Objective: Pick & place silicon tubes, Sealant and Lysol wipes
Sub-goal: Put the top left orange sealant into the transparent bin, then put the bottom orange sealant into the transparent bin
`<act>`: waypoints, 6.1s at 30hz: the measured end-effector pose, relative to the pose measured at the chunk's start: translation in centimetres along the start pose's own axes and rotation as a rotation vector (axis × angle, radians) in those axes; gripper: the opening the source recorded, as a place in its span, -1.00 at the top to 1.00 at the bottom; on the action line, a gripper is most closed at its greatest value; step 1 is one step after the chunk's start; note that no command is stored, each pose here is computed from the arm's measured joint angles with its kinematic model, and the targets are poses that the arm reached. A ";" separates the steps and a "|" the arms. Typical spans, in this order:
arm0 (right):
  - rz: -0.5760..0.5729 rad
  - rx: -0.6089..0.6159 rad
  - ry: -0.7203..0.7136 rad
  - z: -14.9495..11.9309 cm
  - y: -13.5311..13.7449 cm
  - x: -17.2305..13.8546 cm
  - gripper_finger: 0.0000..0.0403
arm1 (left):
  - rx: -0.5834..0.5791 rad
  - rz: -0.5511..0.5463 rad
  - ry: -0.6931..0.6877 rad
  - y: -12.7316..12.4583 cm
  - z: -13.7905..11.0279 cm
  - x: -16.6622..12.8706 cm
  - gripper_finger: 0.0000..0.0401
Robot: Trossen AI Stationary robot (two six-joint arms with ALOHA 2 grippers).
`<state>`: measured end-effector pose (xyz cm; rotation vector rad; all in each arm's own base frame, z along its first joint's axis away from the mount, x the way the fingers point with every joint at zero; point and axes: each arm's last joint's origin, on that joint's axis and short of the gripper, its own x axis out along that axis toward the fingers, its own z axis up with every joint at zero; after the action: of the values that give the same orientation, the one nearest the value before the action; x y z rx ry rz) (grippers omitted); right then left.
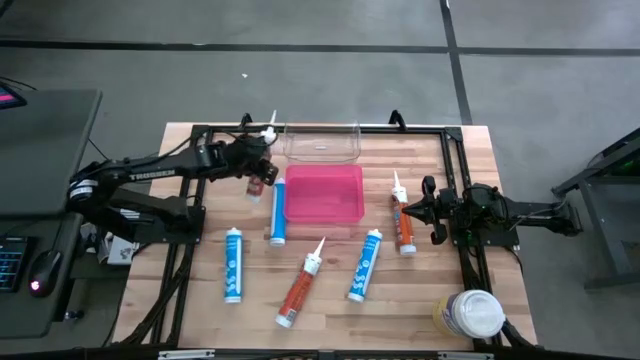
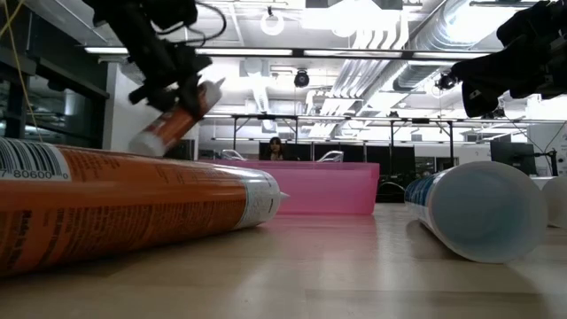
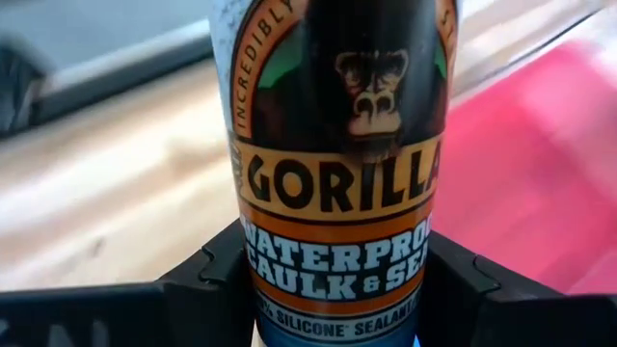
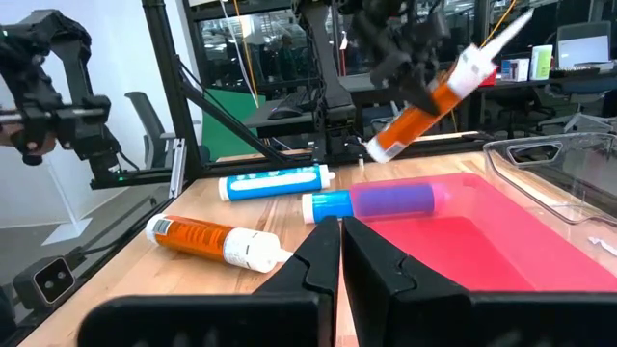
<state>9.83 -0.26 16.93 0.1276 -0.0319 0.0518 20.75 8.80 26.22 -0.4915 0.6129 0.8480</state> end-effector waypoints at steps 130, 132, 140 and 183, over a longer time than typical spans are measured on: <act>0.000 0.000 -0.001 0.0 0.0 0.0 0.94 | -0.033 0.430 -0.569 -3.5 6.7 18.5 0.12; 0.000 0.000 0.000 0.0 0.0 0.0 0.94 | -0.034 0.425 -0.565 -3.5 6.7 18.5 0.12; 0.000 0.000 -0.001 0.0 0.0 0.0 0.94 | -0.043 0.417 -0.560 -3.3 6.7 18.6 0.12; 0.000 0.000 -0.001 0.0 0.0 0.0 0.94 | -0.028 0.418 -0.554 -3.3 6.8 18.6 -0.47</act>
<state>9.82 -0.26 16.94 0.1272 -0.0328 0.0520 34.93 21.08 19.19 -0.1334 0.1880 1.3294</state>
